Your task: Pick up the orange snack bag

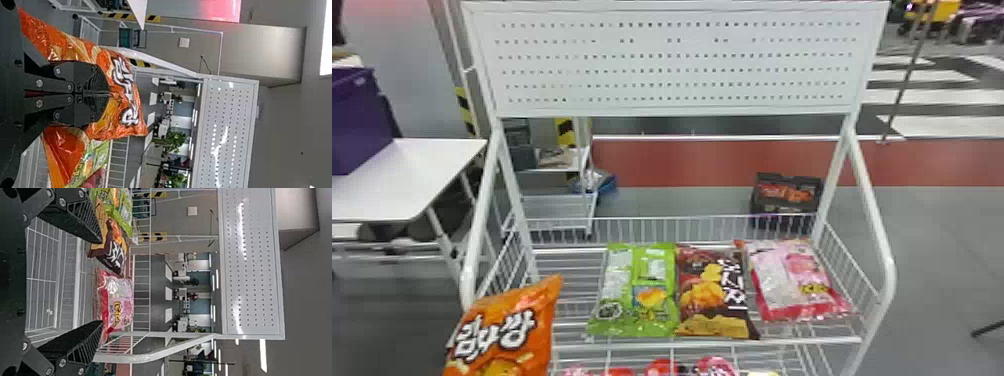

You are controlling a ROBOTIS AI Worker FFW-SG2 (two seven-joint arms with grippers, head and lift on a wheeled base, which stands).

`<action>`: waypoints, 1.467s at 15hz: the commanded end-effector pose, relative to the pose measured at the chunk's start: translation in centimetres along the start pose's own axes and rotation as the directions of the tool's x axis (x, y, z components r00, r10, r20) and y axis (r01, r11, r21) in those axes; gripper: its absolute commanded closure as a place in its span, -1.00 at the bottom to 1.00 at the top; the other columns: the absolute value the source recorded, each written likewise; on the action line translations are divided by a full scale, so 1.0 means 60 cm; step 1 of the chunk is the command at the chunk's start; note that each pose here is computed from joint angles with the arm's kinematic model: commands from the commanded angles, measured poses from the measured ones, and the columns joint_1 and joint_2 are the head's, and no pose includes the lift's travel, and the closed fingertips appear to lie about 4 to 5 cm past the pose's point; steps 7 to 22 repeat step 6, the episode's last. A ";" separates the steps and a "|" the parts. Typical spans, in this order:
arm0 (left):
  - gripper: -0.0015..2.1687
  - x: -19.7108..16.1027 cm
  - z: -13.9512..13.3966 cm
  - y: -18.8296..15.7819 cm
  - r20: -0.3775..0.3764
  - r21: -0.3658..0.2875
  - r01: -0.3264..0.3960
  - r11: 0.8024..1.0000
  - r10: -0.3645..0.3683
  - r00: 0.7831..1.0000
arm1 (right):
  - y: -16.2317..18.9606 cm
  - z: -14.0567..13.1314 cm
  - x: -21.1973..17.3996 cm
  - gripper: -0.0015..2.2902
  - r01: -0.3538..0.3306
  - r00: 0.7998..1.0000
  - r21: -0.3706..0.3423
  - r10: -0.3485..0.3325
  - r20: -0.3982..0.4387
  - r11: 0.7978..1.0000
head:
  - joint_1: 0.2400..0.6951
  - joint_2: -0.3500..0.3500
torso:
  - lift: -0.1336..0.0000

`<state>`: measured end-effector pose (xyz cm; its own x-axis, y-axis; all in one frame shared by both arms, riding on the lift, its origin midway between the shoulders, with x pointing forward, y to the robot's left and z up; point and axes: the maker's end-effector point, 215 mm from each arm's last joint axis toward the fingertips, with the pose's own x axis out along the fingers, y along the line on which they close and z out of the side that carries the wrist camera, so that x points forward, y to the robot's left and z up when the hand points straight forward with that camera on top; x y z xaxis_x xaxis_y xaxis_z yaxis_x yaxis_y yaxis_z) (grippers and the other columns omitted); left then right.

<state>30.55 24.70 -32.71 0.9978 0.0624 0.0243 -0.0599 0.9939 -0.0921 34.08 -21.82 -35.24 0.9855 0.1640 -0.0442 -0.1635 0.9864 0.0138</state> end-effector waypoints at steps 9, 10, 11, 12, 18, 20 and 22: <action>0.33 0.000 -0.001 0.005 0.001 0.009 -0.003 1.000 0.003 1.000 | 0.000 0.001 0.001 -0.85 0.000 1.000 0.000 0.000 0.003 1.000 | 0.14 0.00 | 1.00; 0.33 0.000 -0.001 0.005 0.001 0.009 -0.003 1.000 0.003 1.000 | 0.000 0.001 0.001 -0.85 0.000 1.000 0.000 0.000 0.003 1.000 | 0.14 0.00 | 1.00; 0.33 0.000 -0.001 0.005 0.001 0.009 -0.003 1.000 0.003 1.000 | 0.000 0.001 0.001 -0.85 0.000 1.000 0.000 0.000 0.003 1.000 | 0.14 0.00 | 1.00; 0.33 0.000 -0.001 0.005 0.001 0.009 -0.003 1.000 0.003 1.000 | 0.000 0.001 0.001 -0.85 0.000 1.000 0.000 0.000 0.003 1.000 | 0.14 0.00 | 1.00; 0.33 0.000 -0.001 0.005 0.001 0.009 -0.003 1.000 0.003 1.000 | 0.000 0.001 0.001 -0.85 0.000 1.000 0.000 0.000 0.003 1.000 | 0.14 0.00 | 1.00; 0.33 0.000 -0.001 0.005 0.001 0.009 -0.003 1.000 0.003 1.000 | 0.000 0.001 0.001 -0.85 0.000 1.000 0.000 0.000 0.003 1.000 | 0.14 0.00 | 1.00; 0.33 0.000 -0.001 0.005 0.001 0.009 -0.003 1.000 0.003 1.000 | 0.000 0.001 0.001 -0.85 0.000 1.000 0.000 0.000 0.003 1.000 | 0.14 0.00 | 1.00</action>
